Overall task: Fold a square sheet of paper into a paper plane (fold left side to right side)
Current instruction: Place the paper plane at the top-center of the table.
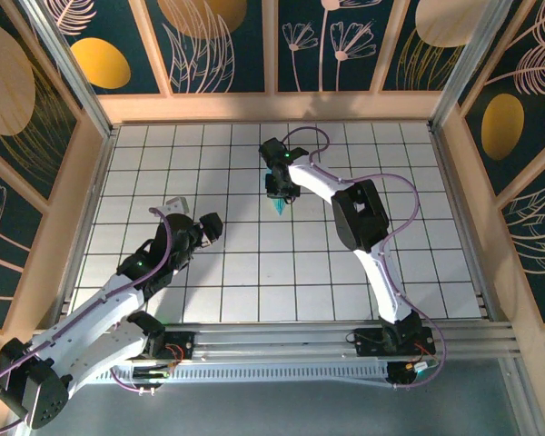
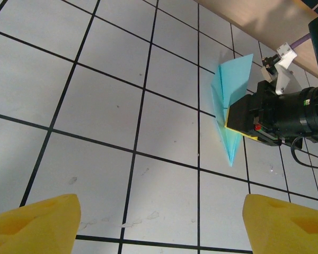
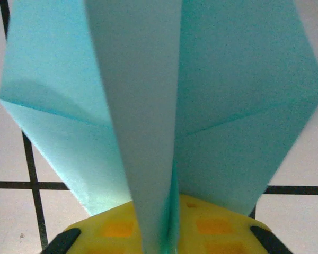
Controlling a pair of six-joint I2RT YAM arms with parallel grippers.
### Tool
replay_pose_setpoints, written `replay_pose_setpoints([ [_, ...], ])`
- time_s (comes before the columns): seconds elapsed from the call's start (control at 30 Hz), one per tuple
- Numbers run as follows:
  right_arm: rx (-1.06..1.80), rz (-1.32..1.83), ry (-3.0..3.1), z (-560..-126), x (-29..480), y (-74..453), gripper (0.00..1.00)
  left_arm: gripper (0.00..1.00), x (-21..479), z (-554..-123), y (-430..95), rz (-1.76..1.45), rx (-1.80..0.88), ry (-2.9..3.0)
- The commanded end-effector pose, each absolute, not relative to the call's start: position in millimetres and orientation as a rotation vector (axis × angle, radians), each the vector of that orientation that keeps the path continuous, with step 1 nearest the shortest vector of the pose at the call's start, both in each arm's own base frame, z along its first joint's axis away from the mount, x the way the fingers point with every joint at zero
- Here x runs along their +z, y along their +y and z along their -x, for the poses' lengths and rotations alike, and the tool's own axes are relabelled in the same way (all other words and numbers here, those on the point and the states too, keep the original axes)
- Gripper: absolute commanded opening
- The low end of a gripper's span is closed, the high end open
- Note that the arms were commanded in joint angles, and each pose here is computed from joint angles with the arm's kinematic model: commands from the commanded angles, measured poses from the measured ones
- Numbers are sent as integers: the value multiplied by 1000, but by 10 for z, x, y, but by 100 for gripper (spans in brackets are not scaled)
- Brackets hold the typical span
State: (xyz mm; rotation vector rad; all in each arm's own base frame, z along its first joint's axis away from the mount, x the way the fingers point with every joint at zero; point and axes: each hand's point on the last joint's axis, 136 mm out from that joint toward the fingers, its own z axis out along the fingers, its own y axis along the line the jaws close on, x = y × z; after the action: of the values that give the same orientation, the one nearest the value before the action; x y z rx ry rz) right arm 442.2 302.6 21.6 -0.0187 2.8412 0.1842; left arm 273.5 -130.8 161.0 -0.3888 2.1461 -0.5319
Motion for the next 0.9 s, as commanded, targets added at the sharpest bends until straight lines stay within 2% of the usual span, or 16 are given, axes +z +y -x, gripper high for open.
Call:
replay_pose_setpoints([
  [0.0, 121, 20, 2902, -4353, 14, 2918, 21, 80, 1596, -2714, -1263, 373, -494, 2153],
  [0.33, 57, 2, 2857, -4378, 181, 2843, 32, 82, 1708, -2748, -1170, 404, -437, 2130],
  [0.87, 63, 53, 2807, -4330, 519, 2937, 36, 83, 1822, -2809, -1205, 406, -436, 2127],
])
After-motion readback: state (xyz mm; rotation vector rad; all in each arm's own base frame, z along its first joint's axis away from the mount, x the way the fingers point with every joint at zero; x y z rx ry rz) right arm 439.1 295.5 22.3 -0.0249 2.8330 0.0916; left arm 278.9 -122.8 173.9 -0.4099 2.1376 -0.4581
